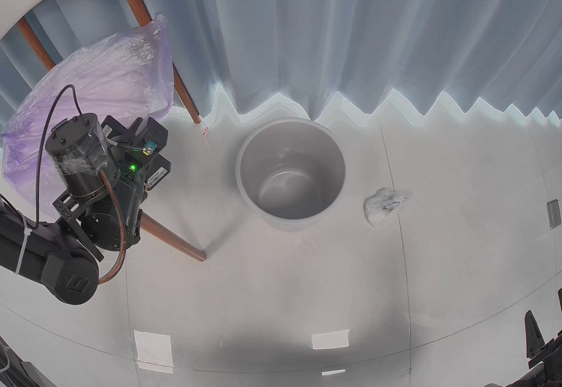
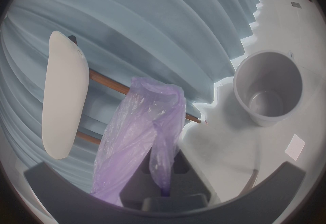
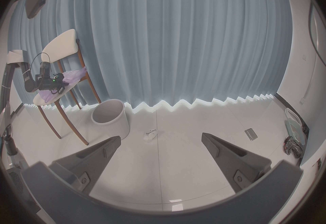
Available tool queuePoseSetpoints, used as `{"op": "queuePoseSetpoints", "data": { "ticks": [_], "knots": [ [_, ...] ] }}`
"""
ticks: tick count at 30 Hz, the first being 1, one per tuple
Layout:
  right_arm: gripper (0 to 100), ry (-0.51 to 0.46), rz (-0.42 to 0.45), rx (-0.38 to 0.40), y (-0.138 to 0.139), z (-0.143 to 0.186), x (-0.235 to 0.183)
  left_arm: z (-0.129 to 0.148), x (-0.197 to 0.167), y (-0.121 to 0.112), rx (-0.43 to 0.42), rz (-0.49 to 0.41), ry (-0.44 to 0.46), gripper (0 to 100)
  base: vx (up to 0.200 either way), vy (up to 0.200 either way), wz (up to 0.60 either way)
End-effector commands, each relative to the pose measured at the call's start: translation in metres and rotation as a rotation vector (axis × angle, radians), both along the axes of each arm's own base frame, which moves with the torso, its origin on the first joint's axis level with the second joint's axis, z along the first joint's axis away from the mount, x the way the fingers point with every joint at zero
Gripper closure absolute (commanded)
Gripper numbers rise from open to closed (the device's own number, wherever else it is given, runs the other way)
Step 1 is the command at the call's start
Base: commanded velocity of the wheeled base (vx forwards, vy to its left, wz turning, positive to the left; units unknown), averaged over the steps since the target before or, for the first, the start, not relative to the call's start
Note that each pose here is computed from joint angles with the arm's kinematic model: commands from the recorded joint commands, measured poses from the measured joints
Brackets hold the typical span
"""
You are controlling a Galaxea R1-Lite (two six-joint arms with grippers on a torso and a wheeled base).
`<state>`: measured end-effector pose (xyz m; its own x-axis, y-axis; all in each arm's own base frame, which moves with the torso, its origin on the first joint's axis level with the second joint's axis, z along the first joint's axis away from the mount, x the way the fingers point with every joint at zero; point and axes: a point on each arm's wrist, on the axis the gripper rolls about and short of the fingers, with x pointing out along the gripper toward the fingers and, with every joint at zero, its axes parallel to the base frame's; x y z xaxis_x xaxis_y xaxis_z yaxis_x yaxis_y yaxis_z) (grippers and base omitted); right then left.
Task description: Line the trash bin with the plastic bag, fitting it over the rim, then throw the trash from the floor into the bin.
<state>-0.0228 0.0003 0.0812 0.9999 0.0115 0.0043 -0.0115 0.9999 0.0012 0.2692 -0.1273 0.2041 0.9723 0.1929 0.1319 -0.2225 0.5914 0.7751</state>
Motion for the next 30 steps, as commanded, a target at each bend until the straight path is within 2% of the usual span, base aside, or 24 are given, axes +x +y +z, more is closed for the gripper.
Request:
{"op": "queuePoseSetpoints", "data": {
  "ticks": [1,4,5,10,14,15,19,24,30],
  "knots": [
    [0,0.0,0.001,0.0,0.0,-0.005,0.0,0.012,-0.014,-0.004,-0.024,-0.039,-0.035,100,0.0,0.0,0.0],
    [0,0.0,0.001,0.0,0.0,-0.005,0.0,0.015,-0.021,-0.007,-0.045,-0.063,-0.044,100,0.0,0.0,0.0],
    [0,0.0,0.001,0.0,0.0,-0.005,0.0,0.016,-0.031,-0.01,-0.07,-0.108,-0.05,100,0.0,0.0,0.0],
    [0,0.0,0.001,0.0,0.0,-0.005,0.0,0.005,-0.054,-0.009,-0.079,-0.196,0.007,100,0.0,0.0,0.0],
    [0,0.0,0.001,0.0,0.0,-0.005,0.0,-0.009,-0.062,-0.01,-0.169,-0.301,0.086,100,0.0,0.0,0.0],
    [0,0.0,0.001,0.0,0.0,-0.005,0.0,-0.011,-0.062,-0.011,-0.203,-0.357,0.105,100,0.0,0.0,0.0],
    [0,0.0,0.001,0.0,0.0,-0.005,0.0,-0.015,-0.062,-0.012,-0.27,-0.476,0.141,100,0.0,0.0,0.0],
    [0,0.0,0.001,0.0,0.0,-0.005,0.0,-0.01,-0.066,-0.009,-0.37,-0.488,0.166,100,0.0,0.0,0.0],
    [0,0.0,0.001,0.0,0.0,-0.005,0.0,-0.006,-0.075,0.001,-0.492,-0.453,0.277,100,0.0,0.0,0.0]
  ]
}}
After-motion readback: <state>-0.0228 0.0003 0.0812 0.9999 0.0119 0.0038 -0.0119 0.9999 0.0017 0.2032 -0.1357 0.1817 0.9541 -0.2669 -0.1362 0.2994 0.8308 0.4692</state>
